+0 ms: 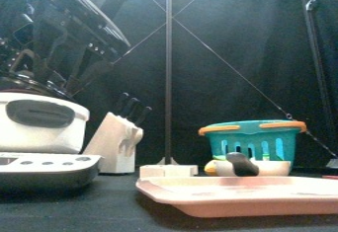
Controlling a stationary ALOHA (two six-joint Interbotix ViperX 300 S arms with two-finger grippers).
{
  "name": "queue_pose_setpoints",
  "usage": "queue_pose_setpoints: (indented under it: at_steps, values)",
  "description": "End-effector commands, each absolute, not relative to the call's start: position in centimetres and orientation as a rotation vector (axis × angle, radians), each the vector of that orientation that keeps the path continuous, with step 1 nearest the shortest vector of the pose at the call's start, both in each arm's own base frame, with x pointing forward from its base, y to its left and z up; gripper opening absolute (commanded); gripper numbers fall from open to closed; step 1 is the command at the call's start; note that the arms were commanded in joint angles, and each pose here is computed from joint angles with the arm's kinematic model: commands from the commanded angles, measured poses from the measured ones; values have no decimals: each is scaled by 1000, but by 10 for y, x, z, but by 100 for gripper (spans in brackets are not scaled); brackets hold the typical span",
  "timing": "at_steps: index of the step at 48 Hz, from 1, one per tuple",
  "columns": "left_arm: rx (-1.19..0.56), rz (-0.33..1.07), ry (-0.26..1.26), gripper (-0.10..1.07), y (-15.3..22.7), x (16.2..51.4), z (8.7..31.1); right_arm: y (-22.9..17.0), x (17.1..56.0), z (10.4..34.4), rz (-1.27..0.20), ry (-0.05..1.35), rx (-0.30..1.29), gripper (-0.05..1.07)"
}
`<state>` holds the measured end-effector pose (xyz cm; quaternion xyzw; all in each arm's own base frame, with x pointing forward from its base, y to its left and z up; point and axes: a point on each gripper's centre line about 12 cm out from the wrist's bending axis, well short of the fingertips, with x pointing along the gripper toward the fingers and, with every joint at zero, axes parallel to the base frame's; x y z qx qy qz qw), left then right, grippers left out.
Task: Grab pan
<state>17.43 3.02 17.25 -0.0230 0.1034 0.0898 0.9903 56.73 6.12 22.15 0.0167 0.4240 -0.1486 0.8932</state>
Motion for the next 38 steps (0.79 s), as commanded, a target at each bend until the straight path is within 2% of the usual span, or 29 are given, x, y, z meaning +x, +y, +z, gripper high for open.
queue_pose_setpoints:
  at_steps: [1,12,24,38]
  values:
    - [-41,178,185,94,31,178,180,51,553,274,-312,790,73,90]
    - [-32,167,172,94,29,181,184,51,525,281,-312,782,101,90]
    - [-31,167,155,94,30,183,188,38,491,287,-381,734,138,90]
    - [-28,154,124,94,28,186,195,38,446,273,-422,680,235,90]
